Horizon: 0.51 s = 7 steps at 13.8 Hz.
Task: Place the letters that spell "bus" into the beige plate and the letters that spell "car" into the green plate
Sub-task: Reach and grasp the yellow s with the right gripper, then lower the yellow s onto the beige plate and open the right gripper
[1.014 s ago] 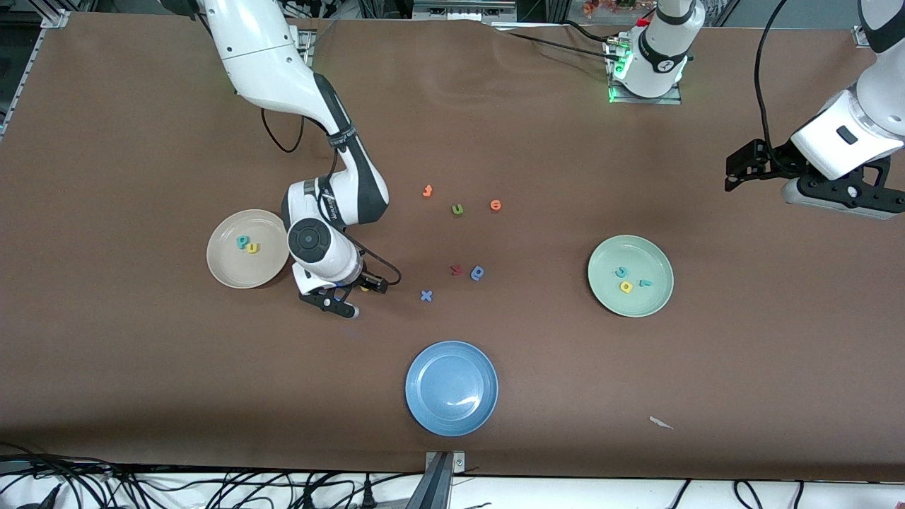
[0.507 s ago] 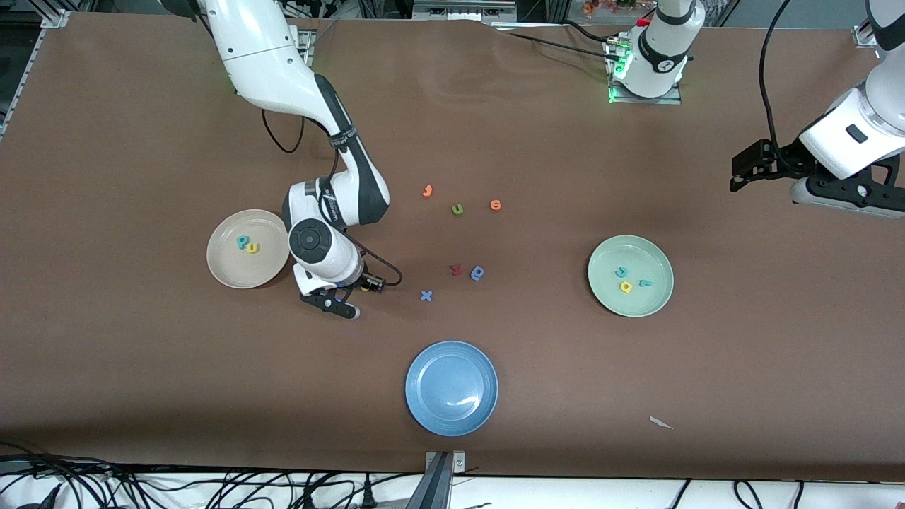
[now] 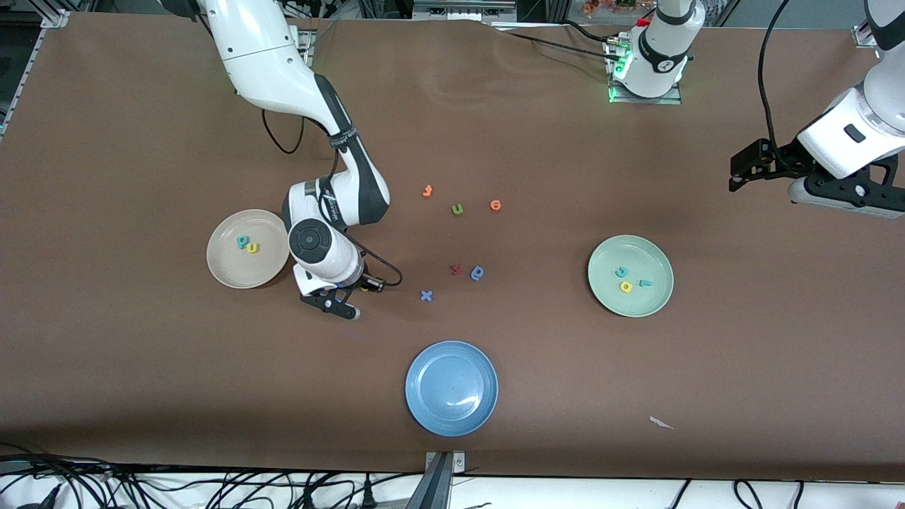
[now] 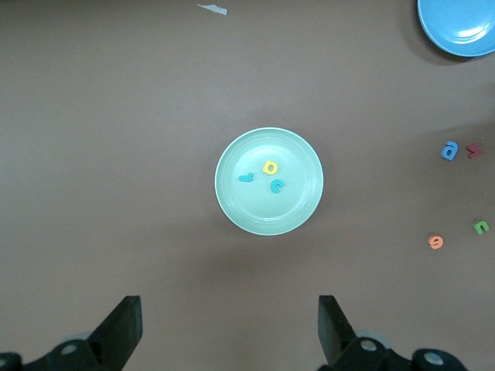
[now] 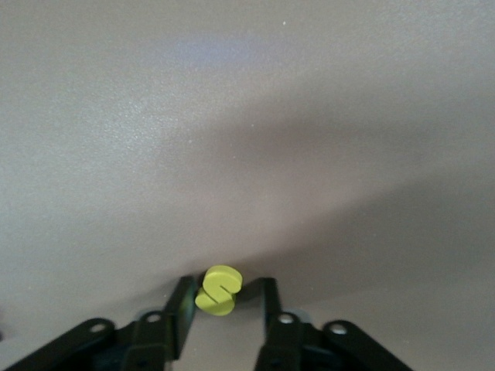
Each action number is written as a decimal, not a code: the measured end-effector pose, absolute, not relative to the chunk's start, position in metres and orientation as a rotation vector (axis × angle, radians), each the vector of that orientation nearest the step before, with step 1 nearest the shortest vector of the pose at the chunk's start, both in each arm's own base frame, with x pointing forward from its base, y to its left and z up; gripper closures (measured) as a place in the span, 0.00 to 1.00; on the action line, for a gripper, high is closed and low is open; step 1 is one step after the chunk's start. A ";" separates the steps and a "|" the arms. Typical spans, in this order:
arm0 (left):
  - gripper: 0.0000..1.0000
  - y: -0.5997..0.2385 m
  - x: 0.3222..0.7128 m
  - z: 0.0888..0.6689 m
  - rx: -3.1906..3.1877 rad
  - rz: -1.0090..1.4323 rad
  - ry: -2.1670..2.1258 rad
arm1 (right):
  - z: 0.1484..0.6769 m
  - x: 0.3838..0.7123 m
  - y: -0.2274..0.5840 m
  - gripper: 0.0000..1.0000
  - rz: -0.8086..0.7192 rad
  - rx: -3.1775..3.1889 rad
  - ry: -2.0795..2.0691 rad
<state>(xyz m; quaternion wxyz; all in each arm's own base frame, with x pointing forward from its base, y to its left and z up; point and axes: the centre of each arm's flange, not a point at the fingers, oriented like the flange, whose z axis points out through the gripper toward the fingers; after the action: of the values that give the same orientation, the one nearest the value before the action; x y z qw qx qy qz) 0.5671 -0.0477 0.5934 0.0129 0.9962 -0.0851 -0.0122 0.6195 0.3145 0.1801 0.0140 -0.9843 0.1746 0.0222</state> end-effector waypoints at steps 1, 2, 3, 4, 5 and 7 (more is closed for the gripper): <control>0.00 -0.047 0.567 0.593 3.104 -0.039 -0.264 | 0.180 0.620 0.314 0.60 0.069 -3.065 0.544; 0.00 -0.047 0.567 0.593 3.104 -0.044 -0.264 | 0.180 0.620 0.314 0.69 0.069 -3.065 0.544; 0.00 -0.047 0.566 0.593 3.104 -0.049 -0.264 | 0.180 0.620 0.314 0.76 0.069 -3.064 0.545; 0.00 -0.046 0.566 0.593 3.104 -0.050 -0.261 | 0.180 0.620 0.314 0.76 0.070 -3.062 0.548; 0.00 -0.044 0.567 0.593 3.105 -0.050 -0.255 | 0.181 0.620 0.314 0.77 0.073 -3.055 0.555; 0.00 -0.039 0.567 0.593 3.106 -0.049 -0.241 | 0.182 0.621 0.315 0.77 0.075 -3.045 0.562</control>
<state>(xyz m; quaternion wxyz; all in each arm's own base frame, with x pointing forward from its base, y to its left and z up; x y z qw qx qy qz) 0.5669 -0.0387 0.5935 0.0130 0.9968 -0.0773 -0.0157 0.6207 0.3153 0.1817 0.0221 -0.9829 0.1815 0.0241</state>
